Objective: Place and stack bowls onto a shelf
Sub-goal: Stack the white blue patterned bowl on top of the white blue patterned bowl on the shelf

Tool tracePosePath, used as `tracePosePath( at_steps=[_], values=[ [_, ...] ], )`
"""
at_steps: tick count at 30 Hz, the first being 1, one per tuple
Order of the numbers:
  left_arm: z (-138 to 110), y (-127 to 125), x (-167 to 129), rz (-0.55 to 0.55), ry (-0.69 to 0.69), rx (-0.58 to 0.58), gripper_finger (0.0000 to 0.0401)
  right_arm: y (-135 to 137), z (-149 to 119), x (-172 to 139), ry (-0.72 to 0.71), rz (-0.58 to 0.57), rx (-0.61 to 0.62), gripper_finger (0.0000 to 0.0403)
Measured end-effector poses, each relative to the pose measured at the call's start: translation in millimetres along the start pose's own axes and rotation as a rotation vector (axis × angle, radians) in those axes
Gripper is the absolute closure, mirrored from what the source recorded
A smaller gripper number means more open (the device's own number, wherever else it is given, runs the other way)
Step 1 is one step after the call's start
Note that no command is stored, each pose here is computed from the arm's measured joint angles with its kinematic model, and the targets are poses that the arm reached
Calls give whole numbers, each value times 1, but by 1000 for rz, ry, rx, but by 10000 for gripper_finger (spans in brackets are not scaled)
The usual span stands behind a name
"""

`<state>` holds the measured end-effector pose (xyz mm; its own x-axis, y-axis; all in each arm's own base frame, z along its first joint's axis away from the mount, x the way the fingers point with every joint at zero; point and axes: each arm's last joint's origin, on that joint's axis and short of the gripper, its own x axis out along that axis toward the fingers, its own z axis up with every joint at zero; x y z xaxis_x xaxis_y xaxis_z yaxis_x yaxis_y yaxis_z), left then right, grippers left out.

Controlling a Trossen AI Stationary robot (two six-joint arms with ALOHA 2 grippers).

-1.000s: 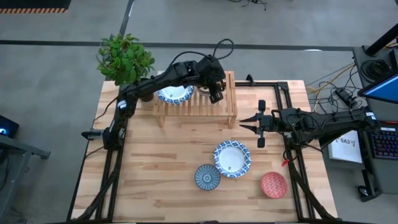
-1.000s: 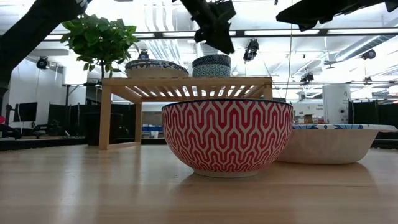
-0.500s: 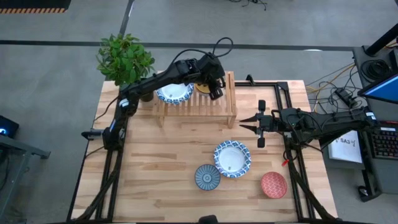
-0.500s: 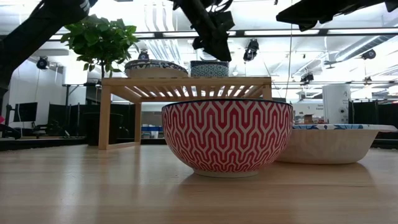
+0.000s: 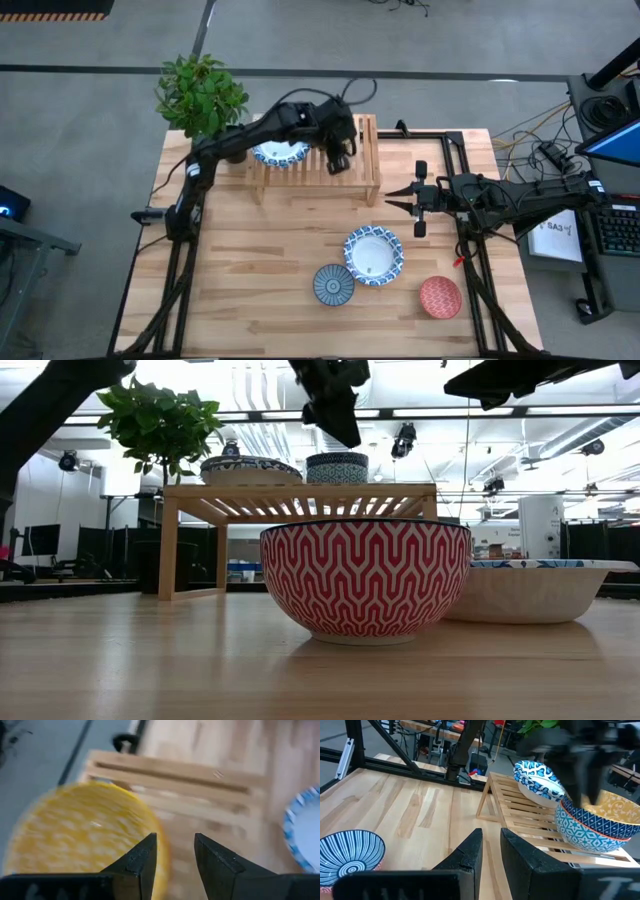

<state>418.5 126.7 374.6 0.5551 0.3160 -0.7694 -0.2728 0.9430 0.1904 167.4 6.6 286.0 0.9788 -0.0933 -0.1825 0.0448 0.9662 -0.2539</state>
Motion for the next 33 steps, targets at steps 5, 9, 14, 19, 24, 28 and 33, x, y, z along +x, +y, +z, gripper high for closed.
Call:
tracePosePath(
  at_steps=[5, 9, 14, 19, 24, 28, 33],
  values=[
    [-6, -34, -10, -59, 70, 102, 297, 0, 0, 0, 3, -12, 4, 346],
    [-6, -59, -16, -96, 73, 195, 306, -1, -1, 0, 18, -57, 22, 346],
    [-10, -70, -28, -123, 96, 280, 316, -2, -2, 0, 25, -66, 32, 346],
    [-16, -59, -51, -118, 87, 270, 324, -2, -2, 1, 26, -74, 55, 346],
    [-27, -46, -75, -102, 35, 242, 329, -2, -2, 0, 25, -75, 73, 346],
    [-50, -43, -87, -91, -53, 207, 331, -1, -2, 2, 30, -74, 86, 346],
    [-96, -42, -92, -81, -179, 115, 331, 1, -6, 9, 55, -72, 158, 346]
  ],
)
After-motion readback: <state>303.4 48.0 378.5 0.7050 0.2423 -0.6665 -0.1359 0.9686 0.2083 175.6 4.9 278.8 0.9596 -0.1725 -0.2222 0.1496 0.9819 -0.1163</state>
